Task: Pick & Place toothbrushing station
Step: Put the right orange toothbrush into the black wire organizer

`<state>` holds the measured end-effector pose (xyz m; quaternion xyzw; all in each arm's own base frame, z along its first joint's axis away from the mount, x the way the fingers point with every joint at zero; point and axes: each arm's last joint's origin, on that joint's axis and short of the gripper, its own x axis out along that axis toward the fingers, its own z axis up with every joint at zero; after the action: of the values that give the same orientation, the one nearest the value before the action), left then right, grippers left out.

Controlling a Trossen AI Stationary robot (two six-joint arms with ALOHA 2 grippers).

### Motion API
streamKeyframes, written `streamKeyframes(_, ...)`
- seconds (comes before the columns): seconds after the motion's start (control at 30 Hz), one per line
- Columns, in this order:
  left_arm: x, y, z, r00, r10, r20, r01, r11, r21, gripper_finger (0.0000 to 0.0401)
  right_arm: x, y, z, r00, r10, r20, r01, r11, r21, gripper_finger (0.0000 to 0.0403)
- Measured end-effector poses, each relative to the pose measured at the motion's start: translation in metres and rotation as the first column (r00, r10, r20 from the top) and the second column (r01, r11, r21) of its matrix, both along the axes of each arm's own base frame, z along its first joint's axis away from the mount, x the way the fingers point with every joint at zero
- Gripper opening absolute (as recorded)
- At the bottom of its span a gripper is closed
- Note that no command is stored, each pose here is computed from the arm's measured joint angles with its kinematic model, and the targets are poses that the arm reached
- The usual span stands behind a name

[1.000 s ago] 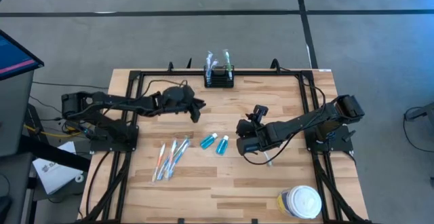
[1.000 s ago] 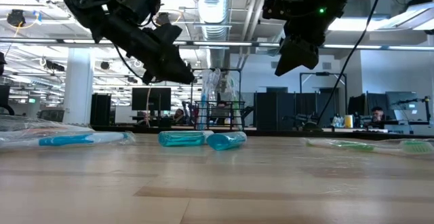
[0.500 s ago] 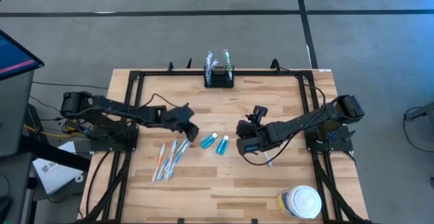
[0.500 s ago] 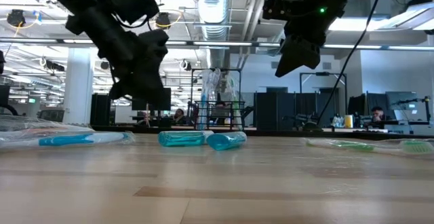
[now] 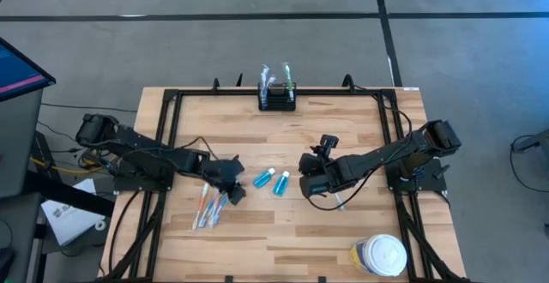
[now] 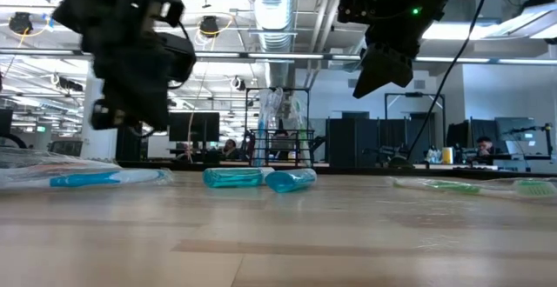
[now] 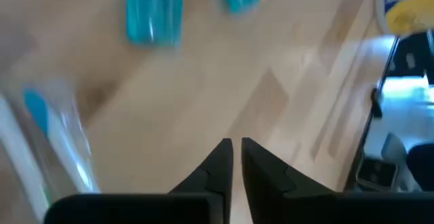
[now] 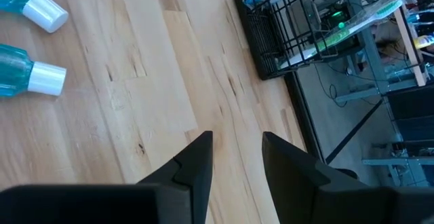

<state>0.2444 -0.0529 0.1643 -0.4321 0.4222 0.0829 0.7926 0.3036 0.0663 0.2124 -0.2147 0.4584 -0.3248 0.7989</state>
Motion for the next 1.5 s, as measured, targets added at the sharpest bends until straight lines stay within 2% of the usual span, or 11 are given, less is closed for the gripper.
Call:
streamKeyframes(0.1, -0.006, -0.013, 0.003, 1.0, 0.006, -0.03, -0.007, 0.999, -0.048, 0.0005, 0.0, 0.0, 0.0, 1.0, 0.0, 0.002, 0.0, 1.0, 0.001, 0.0118)
streamKeyframes(0.23, -0.024, -0.023, 0.011, 0.994, 0.065, -0.09, -0.069, 0.997, -0.036, 0.0001, 0.001, 0.0, 0.0, 1.0, 0.0, 0.007, 0.0, 1.0, 0.002, 0.0118)
streamKeyframes(0.4, -0.047, -0.026, 0.014, 0.963, 0.161, -0.218, -0.17, 0.985, -0.024, 0.0001, 0.002, 0.0, 0.001, 1.0, 0.004, 0.016, -0.004, 1.0, 0.004, 0.0118)
streamKeyframes(0.57, -0.06, -0.033, 0.01, 0.929, 0.139, -0.343, -0.161, 0.986, -0.037, 0.0001, 0.002, 0.0, 0.0, 1.0, 0.004, 0.017, -0.004, 1.0, 0.004, 0.0118)
streamKeyframes(1.03, -0.062, -0.035, 0.008, 0.911, 0.106, -0.398, -0.153, 0.984, -0.088, 0.0012, 0.002, 0.001, 0.0, 1.0, 0.01, 0.012, -0.01, 1.0, 0.024, 0.0118)
streamKeyframes(1.5, -0.061, -0.039, 0.004, 0.909, 0.114, -0.401, -0.155, 0.985, -0.071, 0.0092, 0.002, 0.001, 0.0, 1.0, 0.01, 0.011, -0.01, 1.0, 0.026, 0.0118)
